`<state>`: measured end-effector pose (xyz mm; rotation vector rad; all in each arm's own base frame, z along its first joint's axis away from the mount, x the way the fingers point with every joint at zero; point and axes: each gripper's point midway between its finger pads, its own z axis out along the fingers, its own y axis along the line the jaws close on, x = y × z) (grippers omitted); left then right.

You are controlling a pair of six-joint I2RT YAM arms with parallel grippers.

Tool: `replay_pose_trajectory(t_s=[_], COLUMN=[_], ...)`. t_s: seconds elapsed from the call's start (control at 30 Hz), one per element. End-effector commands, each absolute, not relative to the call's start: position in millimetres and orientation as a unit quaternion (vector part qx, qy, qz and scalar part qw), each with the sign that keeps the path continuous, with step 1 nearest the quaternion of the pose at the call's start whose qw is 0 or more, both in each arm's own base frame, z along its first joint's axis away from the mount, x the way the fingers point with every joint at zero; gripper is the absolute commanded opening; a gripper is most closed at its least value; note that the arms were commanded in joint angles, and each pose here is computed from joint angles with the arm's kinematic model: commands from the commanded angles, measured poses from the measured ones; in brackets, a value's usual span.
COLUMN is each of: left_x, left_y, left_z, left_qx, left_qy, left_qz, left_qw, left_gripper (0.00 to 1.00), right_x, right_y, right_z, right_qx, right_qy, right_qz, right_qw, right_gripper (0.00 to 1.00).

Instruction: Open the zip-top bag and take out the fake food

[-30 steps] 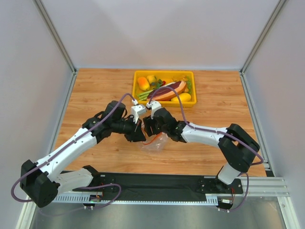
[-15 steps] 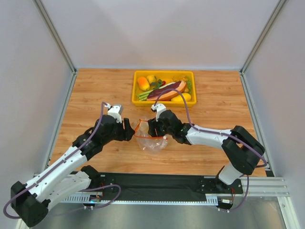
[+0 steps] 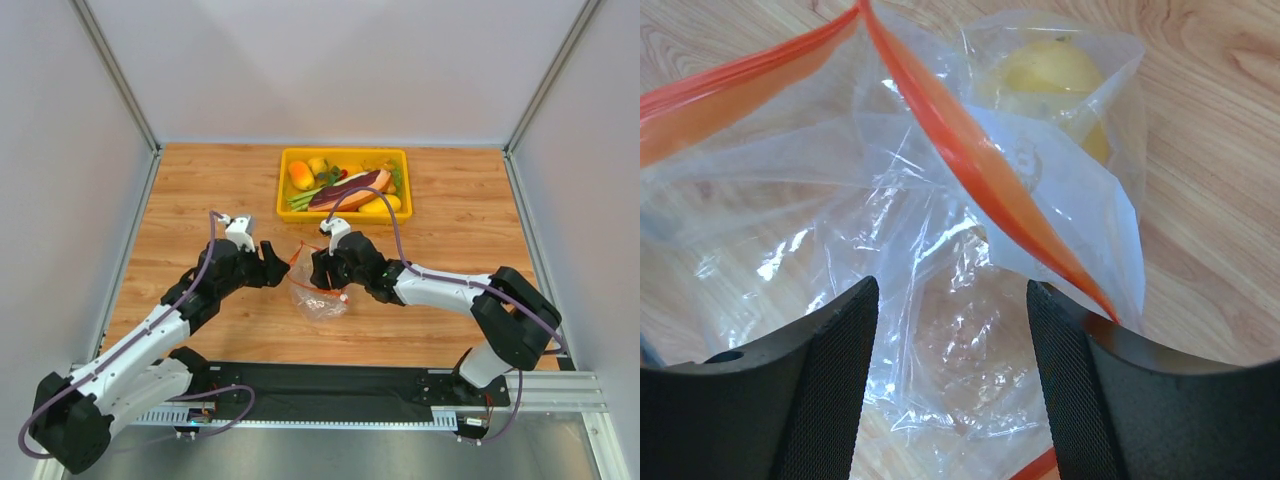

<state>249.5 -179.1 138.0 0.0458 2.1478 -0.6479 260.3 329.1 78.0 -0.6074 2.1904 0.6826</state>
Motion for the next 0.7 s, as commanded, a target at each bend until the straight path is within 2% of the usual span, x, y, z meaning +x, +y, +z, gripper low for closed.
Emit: replay_pose_trajectory(t_s=[0.0, 0.13, 0.33, 0.5, 0.67], left_x=[237.3, 218.1, 235.4, 263.9, 288.6], left_y=[-205.3, -209.6, -183.2, -185.4, -202.0], left_z=[192.1, 208.4, 216.5, 183.1, 167.7], left_qx=[0.103, 0.125, 0.05, 0.027, 0.031], left_qy=[0.79, 0.754, 0.744, 0.8, 0.825], left_qz=[-0.353, -0.398, -0.391, -0.356, -0.352], left_qw=[0.49, 0.507, 0.54, 0.482, 0.44], left_gripper=[0.7, 0.73, 0.78, 0.73, 0.65], right_x=[267.4, 267.3, 261.0, 257.1, 254.0], right_y=[330.4, 328.0, 321.2, 317.3, 320.1], right_z=[96.4, 95.6, 93.1, 94.9, 96.6], right_qx=[-0.228, -0.229, -0.225, -0.225, -0.221], right_qy=[0.847, 0.85, 0.854, 0.853, 0.851], right_qz=[0.272, 0.266, 0.264, 0.266, 0.28], right_qw=[0.395, 0.394, 0.388, 0.389, 0.386], right_gripper=[0.63, 0.63, 0.64, 0.64, 0.63])
